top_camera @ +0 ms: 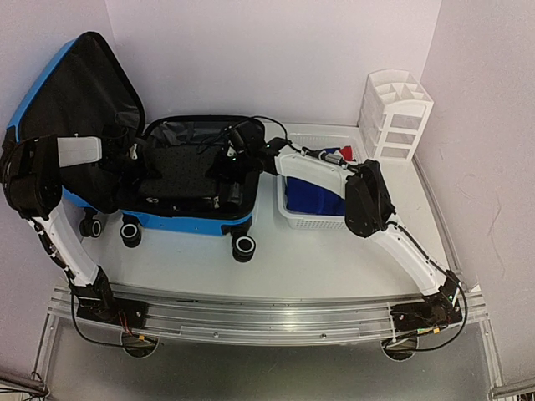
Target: Open, take out, and arrange the luggage
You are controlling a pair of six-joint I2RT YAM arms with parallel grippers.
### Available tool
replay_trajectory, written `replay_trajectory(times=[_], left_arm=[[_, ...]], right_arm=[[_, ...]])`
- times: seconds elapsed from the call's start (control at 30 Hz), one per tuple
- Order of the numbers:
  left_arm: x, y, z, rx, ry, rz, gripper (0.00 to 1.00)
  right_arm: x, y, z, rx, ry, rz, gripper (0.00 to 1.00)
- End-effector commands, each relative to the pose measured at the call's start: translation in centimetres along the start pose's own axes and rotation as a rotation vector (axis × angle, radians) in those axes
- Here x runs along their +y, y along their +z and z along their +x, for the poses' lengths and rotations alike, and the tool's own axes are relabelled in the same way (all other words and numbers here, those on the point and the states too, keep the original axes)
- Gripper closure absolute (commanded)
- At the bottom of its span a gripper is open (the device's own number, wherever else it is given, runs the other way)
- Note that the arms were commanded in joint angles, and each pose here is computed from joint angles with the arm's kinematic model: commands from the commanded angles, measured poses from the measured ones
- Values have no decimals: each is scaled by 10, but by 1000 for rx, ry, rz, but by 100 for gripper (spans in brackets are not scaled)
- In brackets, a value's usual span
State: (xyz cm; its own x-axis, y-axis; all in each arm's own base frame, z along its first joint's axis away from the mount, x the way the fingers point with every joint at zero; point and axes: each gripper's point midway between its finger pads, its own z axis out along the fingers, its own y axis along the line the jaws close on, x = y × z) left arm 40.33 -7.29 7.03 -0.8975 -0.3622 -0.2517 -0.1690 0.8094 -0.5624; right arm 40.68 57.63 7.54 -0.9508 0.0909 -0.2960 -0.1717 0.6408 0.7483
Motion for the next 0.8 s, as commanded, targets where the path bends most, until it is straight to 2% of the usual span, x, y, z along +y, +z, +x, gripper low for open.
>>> replay_trajectory(times=[0.0, 0.07, 0.13, 0.23, 0.53, 0.77], left_arm=[[-32, -12, -22, -38, 96, 63, 83], [-35, -17, -24, -41, 115, 64, 95], [-43, -23, -23, -33, 117, 89, 100], [-62, -35, -26, -27, 114, 150, 100], [-88, -52, -29, -16, 74, 247, 100], [-105, -60, -37, -14, 31, 311, 100]], right_arm=[[18, -7, -3, -37, -62, -29, 81], [22, -11, -4, -48, -81, -28, 82], [25, -11, -3, -49, -91, -31, 82], [30, -14, -4, -54, -101, -38, 79], [44, -38, -19, -122, -160, -18, 58], [44, -38, -16, -105, -97, -25, 46]])
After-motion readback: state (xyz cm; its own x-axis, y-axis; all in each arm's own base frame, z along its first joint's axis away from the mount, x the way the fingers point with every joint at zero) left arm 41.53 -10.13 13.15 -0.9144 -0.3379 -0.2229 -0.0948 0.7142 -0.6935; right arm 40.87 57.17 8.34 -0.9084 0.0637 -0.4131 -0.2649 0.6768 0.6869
